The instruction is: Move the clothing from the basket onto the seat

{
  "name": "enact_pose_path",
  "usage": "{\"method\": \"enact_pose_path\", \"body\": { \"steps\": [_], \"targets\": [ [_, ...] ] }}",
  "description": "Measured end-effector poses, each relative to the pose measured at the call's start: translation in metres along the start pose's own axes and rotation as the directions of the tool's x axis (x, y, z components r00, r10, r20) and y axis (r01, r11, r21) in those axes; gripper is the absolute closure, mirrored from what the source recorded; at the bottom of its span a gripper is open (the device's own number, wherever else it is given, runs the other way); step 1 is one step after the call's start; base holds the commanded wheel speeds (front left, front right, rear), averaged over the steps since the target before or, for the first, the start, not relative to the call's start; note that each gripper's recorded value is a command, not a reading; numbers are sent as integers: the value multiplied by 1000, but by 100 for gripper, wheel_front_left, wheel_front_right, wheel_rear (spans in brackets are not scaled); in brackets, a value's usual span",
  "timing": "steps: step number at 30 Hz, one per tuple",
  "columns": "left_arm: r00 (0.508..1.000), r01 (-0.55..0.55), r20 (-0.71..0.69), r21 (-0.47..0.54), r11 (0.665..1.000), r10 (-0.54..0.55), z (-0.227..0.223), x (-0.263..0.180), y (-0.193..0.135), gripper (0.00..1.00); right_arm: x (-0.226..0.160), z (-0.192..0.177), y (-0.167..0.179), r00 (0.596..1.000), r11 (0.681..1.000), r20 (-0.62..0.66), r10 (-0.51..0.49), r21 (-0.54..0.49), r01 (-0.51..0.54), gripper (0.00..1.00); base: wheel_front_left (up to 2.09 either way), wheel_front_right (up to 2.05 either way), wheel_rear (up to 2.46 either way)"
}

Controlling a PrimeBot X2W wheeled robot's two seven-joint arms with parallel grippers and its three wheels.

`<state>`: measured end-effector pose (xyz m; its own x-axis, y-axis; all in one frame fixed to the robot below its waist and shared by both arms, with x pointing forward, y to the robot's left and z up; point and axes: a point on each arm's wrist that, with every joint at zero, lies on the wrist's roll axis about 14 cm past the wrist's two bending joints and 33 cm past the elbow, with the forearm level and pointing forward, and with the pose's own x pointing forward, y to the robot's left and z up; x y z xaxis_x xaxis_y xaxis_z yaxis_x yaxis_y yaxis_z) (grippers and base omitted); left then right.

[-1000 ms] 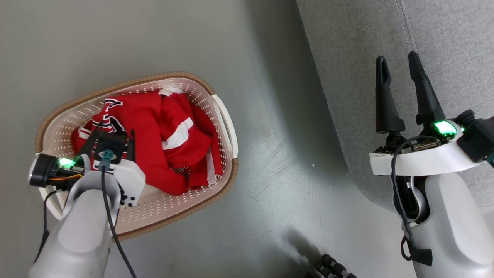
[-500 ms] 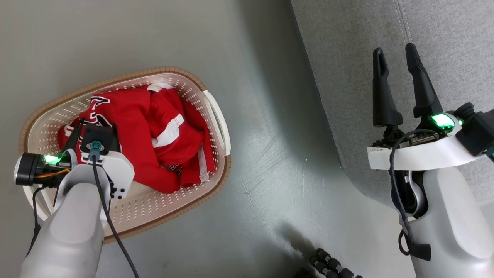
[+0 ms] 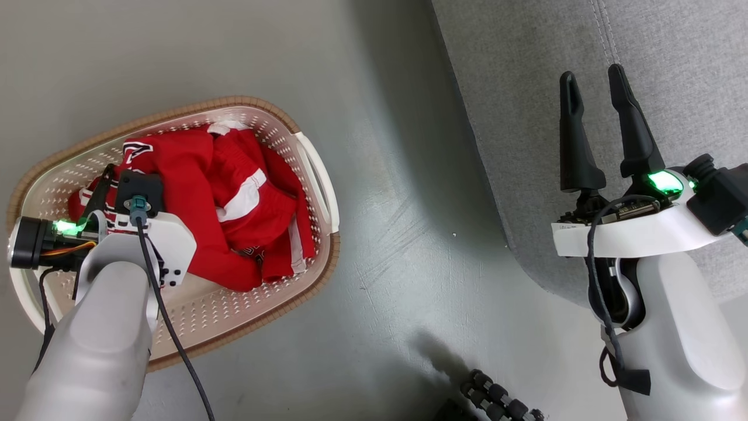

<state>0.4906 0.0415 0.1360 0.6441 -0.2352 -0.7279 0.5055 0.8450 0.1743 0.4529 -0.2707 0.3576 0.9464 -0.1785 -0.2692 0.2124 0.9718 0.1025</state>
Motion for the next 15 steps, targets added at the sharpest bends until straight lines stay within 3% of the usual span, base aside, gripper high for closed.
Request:
{"method": "enact_pose_path", "body": {
  "steps": [1,4,5,9,11,15],
  "targets": [
    [1000,3,-2,1,1000,-3,0,1,-1,13,0,0,0,1000,1000,0,-1,3,1,0,0,0,0],
    [1000,18,-10,14,1000,-18,-4,1,-7,27,-1,0,-2,1000,1000,-2,-6,3,6,0,0,0,0],
    [1000,22,-9,15,1000,-22,-3,2,-9,44,-1,0,-3,1000,1000,-2,-7,2,7,0,0,0,0],
    [1000,29,-5,13,999,-29,0,3,-12,75,-1,0,-4,1000,1000,-2,-12,1,12,0,0,0,0],
    [1000,27,-3,14,1000,-27,1,4,-11,100,-1,0,-5,1000,1000,-1,-14,1,14,0,0,0,0],
    [1000,25,17,16,1000,-25,4,3,-10,100,-1,1,-5,1000,1000,3,-13,2,13,0,0,0,0]
  ]
}}
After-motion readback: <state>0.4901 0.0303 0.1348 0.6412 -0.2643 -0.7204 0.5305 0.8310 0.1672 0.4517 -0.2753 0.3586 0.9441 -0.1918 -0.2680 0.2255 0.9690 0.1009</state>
